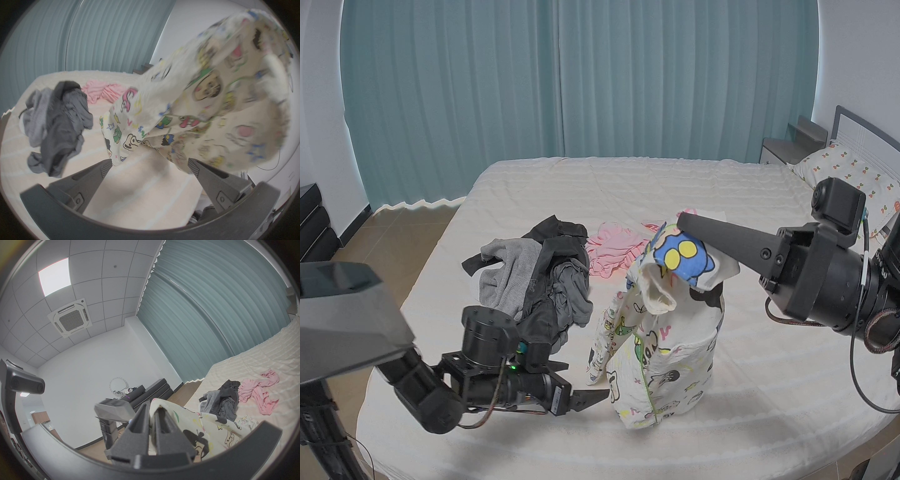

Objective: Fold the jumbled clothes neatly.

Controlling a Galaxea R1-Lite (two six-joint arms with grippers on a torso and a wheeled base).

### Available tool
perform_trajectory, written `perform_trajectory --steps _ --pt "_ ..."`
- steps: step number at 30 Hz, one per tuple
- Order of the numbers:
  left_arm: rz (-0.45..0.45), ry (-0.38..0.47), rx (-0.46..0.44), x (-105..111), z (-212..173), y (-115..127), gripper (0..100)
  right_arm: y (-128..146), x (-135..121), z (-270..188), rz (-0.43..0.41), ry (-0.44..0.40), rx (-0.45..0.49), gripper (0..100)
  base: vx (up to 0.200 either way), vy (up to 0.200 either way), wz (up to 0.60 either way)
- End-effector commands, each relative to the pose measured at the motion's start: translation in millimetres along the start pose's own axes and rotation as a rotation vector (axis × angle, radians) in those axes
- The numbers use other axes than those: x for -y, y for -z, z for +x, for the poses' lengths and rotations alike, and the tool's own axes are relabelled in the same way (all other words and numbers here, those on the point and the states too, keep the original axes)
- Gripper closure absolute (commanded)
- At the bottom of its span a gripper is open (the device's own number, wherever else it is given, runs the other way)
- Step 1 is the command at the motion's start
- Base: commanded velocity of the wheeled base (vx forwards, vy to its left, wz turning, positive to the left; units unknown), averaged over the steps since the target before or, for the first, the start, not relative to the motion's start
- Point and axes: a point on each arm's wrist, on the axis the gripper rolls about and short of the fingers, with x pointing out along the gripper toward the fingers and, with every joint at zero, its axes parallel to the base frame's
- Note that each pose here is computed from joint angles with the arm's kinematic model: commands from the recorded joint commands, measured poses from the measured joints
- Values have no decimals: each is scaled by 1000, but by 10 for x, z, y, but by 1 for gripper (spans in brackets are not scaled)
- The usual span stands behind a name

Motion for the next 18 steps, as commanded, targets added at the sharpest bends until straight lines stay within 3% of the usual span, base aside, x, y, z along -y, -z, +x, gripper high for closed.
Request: perform_trajectory --steps 1,3,9,18 --pt "-30 9 -85 -110 555 299 0 -33 -62 22 4 -24 8 100 0 0 0" --pt "-28 8 -82 -117 574 296 0 -35 -59 21 9 -23 9 100 0 0 0" --pt "-21 -99 -32 -243 741 278 0 -32 -46 11 40 -15 7 100 0 0 0" --pt "-24 -140 26 -420 910 210 0 4 -12 25 44 -3 -6 100 0 0 0"
